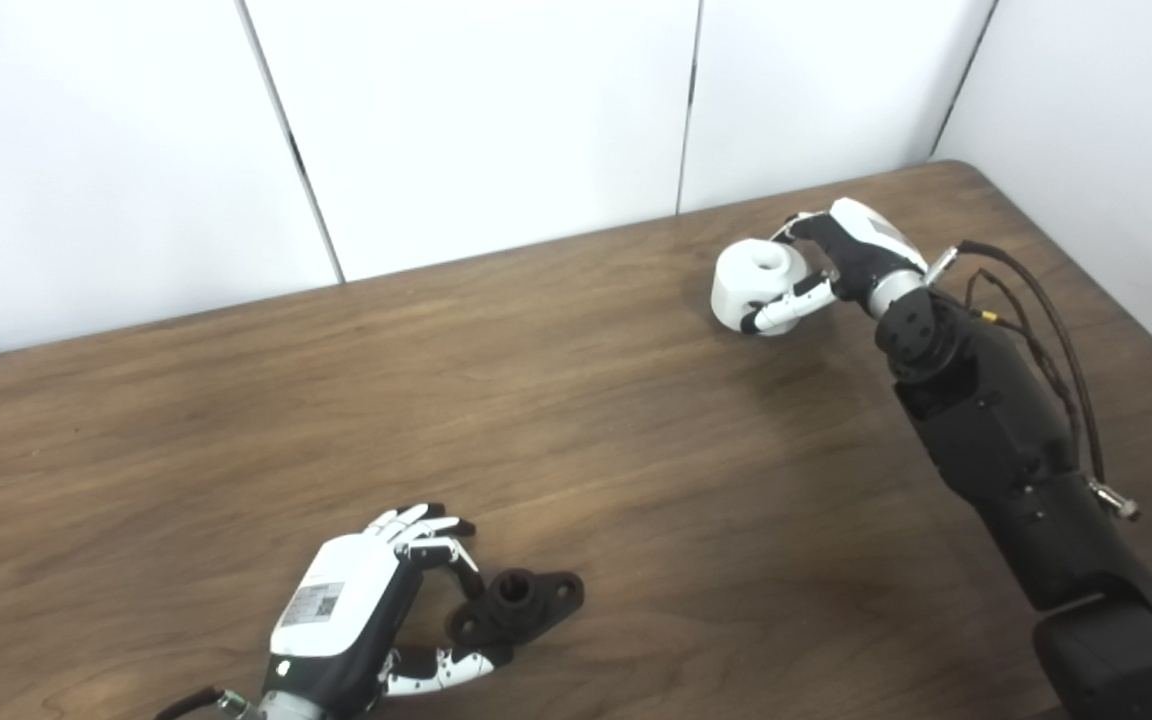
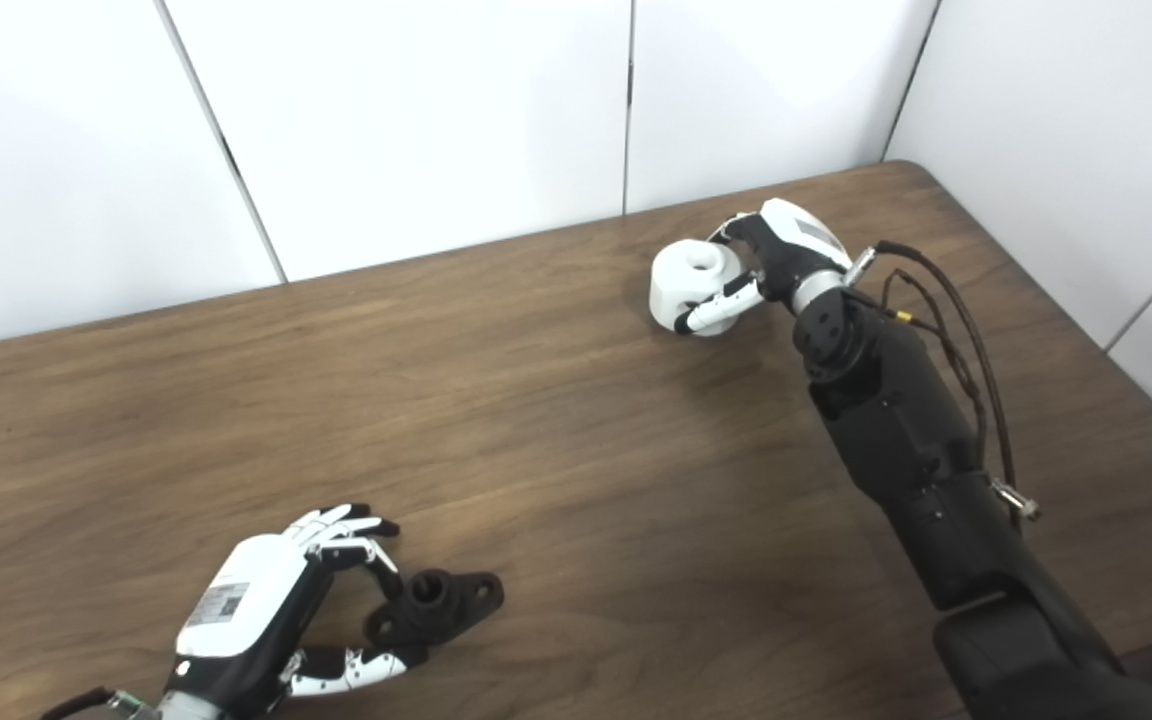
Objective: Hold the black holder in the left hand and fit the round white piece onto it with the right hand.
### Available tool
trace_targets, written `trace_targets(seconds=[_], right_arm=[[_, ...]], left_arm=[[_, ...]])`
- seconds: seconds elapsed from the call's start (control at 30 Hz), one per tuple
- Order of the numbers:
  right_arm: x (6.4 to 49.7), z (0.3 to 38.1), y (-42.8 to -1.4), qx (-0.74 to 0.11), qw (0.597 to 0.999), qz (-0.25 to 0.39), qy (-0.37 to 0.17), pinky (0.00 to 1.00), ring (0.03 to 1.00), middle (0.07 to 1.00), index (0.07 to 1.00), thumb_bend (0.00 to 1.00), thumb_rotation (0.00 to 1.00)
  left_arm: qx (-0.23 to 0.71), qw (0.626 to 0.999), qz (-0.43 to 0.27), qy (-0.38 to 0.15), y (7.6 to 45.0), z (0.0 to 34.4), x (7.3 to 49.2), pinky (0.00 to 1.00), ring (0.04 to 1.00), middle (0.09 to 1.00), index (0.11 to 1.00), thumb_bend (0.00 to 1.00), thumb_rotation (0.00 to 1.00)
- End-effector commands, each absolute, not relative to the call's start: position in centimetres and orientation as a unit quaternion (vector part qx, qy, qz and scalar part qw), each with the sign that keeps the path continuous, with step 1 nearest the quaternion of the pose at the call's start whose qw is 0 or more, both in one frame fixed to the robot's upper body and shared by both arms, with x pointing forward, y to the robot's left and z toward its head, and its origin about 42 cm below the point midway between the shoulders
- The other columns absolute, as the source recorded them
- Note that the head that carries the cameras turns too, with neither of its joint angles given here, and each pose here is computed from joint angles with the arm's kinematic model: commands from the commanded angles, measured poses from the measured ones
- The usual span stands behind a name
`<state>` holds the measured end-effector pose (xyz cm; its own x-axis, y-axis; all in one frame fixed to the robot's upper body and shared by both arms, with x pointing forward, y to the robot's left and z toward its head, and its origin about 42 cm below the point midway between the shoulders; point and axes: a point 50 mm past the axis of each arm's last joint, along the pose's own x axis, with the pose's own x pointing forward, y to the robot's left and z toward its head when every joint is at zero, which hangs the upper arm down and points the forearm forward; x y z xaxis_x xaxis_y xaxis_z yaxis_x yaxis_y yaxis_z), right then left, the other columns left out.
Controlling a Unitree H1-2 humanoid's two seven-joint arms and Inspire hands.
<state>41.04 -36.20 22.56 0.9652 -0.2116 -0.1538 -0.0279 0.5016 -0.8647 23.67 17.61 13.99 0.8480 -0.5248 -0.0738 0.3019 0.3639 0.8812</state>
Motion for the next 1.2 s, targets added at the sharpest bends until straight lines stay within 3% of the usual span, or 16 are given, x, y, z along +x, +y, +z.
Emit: trace_targets(seconds=[0.0, 0.13, 0.2, 0.27, 0.83, 1.17], right_arm=[[41.8, 25.6, -36.5, -0.503, 0.857, -0.082, 0.076, 0.94, 0.975, 0.917, 0.626, 0.82, 0.24], [41.6, 25.4, -36.5, -0.499, 0.86, -0.085, 0.069, 0.93, 0.97, 0.906, 0.597, 0.8, 0.21], [41.6, 25.2, -36.5, -0.497, 0.861, -0.087, 0.062, 0.9, 0.965, 0.894, 0.513, 0.58, 0.16], [41.5, 25.1, -36.5, -0.496, 0.862, -0.087, 0.056, 0.89, 0.961, 0.886, 0.494, 0.54, 0.15], [40.3, 24.8, -35.9, -0.499, 0.862, -0.088, 0.009, 0.88, 0.912, 0.815, 0.484, 0.52, 0.14], [34.9, 26.7, -31.3, -0.488, 0.87, -0.036, -0.055, 0.84, 0.898, 0.797, 0.484, 0.52, 0.13]], left_arm=[[0.519, 0.807, -0.271, -0.071, 18.2, 13.0, 23.1, 0.91, 0.903, 0.803, 0.489, 0.52, 0.06], [0.519, 0.807, -0.272, -0.07, 18.1, 13.1, 23.1, 0.91, 0.905, 0.803, 0.489, 0.52, 0.06], [0.519, 0.807, -0.272, -0.07, 18.1, 13.1, 23.1, 0.91, 0.904, 0.803, 0.489, 0.52, 0.06], [0.518, 0.808, -0.271, -0.071, 18.1, 13.1, 23.0, 0.91, 0.902, 0.802, 0.489, 0.52, 0.06], [0.521, 0.805, -0.274, -0.068, 17.6, 13.5, 23.1, 0.91, 0.906, 0.807, 0.489, 0.52, 0.06], [0.522, 0.806, -0.271, -0.072, 16.4, 13.5, 23.2, 0.91, 0.898, 0.8, 0.489, 0.52, 0.06]])
